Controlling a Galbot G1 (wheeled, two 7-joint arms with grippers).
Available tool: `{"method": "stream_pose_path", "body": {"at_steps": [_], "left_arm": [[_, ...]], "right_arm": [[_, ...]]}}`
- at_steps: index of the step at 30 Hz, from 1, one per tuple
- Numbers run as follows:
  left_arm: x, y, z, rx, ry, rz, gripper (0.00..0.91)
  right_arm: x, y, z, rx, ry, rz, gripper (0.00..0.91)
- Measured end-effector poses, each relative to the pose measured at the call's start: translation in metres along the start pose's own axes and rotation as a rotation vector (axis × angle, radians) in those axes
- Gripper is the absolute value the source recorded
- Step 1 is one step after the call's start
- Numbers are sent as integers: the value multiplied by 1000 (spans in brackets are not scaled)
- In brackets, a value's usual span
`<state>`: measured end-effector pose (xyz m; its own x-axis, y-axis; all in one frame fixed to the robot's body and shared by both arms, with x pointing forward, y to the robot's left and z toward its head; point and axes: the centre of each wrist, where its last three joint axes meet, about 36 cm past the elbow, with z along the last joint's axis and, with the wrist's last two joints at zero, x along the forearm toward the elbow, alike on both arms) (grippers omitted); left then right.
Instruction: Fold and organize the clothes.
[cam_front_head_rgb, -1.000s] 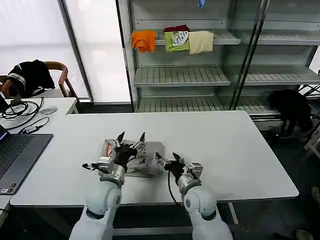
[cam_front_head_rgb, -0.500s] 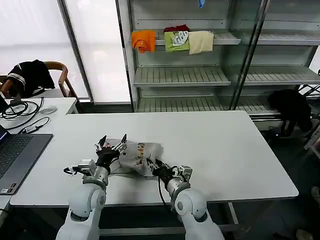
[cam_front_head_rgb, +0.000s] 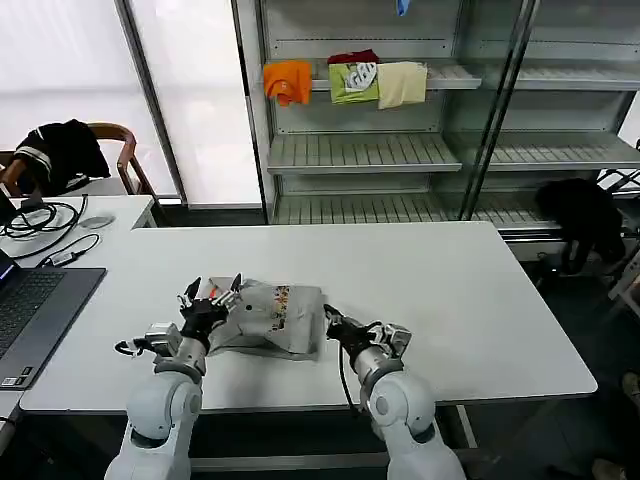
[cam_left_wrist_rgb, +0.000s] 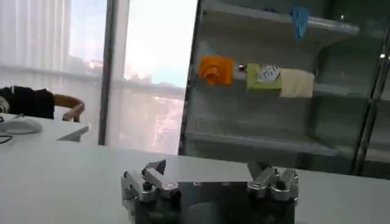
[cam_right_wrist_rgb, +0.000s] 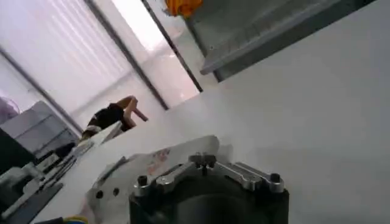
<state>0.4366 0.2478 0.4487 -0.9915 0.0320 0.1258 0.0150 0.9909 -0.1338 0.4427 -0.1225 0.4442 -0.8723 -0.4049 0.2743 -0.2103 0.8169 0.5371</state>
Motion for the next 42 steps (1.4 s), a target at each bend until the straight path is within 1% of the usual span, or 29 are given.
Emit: {"method": "stream_pose_path", "body": {"at_steps": [1,2,7,13,14,15,16,20,24,33,34,35,42], "left_arm": [[0,1,0,0,1,-2,907],[0,1,1,0,3,-3,907],[0,1,5,-1,12,-7,907],[4,2,7,-4,18,-9,907],[4,2,7,-5,20,-11,907],[5,3,8,-6,21,-13,907],[6,4,8,-8,22,-14,907],[8,7,9,-9,25,-21,907],[8,8,11,-6,29,-23,907],[8,10,16,-1,41,-32,907],[8,10,17,-1,43,-33,907],[8,10,17,1,44,-34,907],[10,11,20,3,53,-38,907]], "right_arm": [[1,-2,-1,-6,-3,2,0],[2,-3,0,-13,-3,1,907],[5,-7,2,-47,8,-36,907],[0,-7,7,-54,33,-78,907],[-1,-5,8,-51,40,-82,756],[-3,-4,10,-47,46,-85,161],[-4,-2,11,-42,52,-86,0],[-8,6,18,-17,74,-88,0],[-9,12,21,2,81,-83,0],[-6,13,25,36,86,-46,0],[-6,12,25,41,86,-44,101],[-5,12,26,48,86,-40,907],[-4,7,29,86,74,-35,907]]}}
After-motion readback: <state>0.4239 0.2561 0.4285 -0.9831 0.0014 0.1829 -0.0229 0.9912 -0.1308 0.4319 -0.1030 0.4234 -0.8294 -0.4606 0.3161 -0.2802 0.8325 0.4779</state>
